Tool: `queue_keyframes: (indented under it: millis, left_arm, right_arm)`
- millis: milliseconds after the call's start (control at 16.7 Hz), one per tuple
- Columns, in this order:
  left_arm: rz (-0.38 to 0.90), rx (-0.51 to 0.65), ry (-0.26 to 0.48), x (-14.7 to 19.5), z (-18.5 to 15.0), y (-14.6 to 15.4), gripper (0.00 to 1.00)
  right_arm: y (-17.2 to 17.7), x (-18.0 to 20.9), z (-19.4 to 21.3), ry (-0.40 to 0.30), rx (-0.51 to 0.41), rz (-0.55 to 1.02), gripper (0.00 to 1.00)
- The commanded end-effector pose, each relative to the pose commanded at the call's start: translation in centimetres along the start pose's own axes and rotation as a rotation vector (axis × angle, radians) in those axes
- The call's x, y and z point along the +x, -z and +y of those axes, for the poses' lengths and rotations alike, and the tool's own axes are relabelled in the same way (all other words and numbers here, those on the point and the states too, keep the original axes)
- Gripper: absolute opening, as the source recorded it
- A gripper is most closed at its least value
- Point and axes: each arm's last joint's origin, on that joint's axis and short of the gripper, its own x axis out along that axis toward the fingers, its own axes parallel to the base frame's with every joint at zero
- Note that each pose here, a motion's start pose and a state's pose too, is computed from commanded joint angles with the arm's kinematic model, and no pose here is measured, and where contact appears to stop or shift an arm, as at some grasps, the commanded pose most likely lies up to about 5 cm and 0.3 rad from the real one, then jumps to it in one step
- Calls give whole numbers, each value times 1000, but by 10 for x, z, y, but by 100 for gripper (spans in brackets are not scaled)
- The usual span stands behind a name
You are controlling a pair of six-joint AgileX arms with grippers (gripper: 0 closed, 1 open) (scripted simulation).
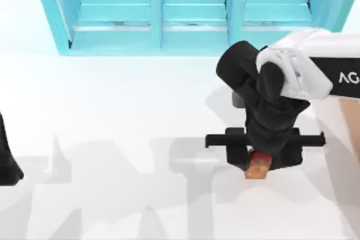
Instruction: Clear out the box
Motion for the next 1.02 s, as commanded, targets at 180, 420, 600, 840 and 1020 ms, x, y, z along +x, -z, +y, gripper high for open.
queue_keyframes:
  millis: [180,420,600,840,1020]
  left_arm:
    - [0,0,0,0,0,0,100]
    - [0,0,0,0,0,0,100]
    - [0,0,0,0,0,0,100]
    - [0,0,0,0,0,0,100]
    - [0,0,0,0,0,0,100]
  right_arm:
    - [1,9,0,1,-1,1,0]
    - [1,9,0,1,-1,1,8]
    - [1,9,0,1,-1,1,30]
    - [1,9,0,1,-1,1,60]
    - [1,9,0,1,-1,1,83]
